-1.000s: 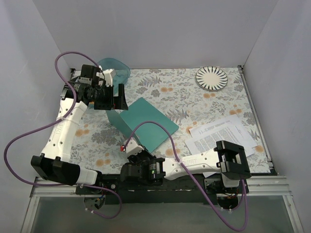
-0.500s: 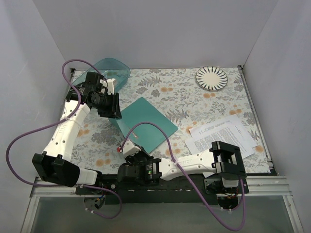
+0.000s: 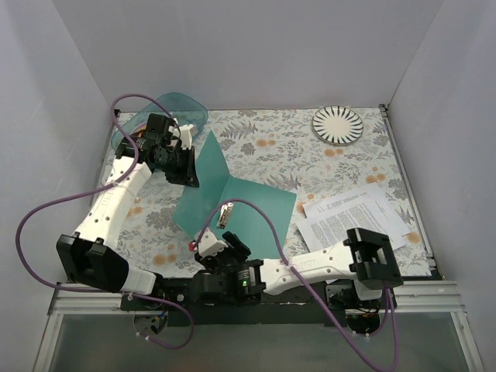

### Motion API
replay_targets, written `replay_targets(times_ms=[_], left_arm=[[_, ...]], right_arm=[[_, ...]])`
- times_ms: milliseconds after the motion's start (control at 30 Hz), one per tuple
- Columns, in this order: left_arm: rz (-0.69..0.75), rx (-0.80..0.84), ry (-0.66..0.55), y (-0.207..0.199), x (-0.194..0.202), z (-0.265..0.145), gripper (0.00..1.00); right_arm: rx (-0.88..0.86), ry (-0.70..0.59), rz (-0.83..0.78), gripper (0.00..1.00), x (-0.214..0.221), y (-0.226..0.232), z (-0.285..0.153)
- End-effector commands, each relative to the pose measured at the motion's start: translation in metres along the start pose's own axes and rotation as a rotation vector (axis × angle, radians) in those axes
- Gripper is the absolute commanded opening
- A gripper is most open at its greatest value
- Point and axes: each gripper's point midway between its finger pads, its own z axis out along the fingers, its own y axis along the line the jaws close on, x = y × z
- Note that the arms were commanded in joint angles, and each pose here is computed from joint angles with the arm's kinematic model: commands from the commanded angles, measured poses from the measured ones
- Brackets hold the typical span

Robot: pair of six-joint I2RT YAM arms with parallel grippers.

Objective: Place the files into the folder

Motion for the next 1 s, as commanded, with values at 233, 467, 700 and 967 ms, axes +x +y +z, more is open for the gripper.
replay_targets(times_ms=[233, 467, 700, 967], left_arm=[[0.074, -0.231, -0.119, 0.046, 0.026, -0.011, 0.05], [0.104, -0.312, -0.096, 0.069, 0.033, 0.004, 0.42], [0.159, -0.425, -0.022, 0.104, 0.061, 0.028, 0.75], [0.248, -0.578, -0.046, 0.136, 0.069, 0.023, 0.91]], right_arm=[[0.082, 0.089, 0.378, 0.74, 0.027, -0.117, -0.016], [-0.025, 0.195, 0.534, 0.75, 0.065, -0.127, 0.008], [-0.102, 0.316, 0.502, 0.75, 0.082, -0.099, 0.042], [-0.157, 0.481, 0.486, 0.75, 0.105, -0.068, 0.069]])
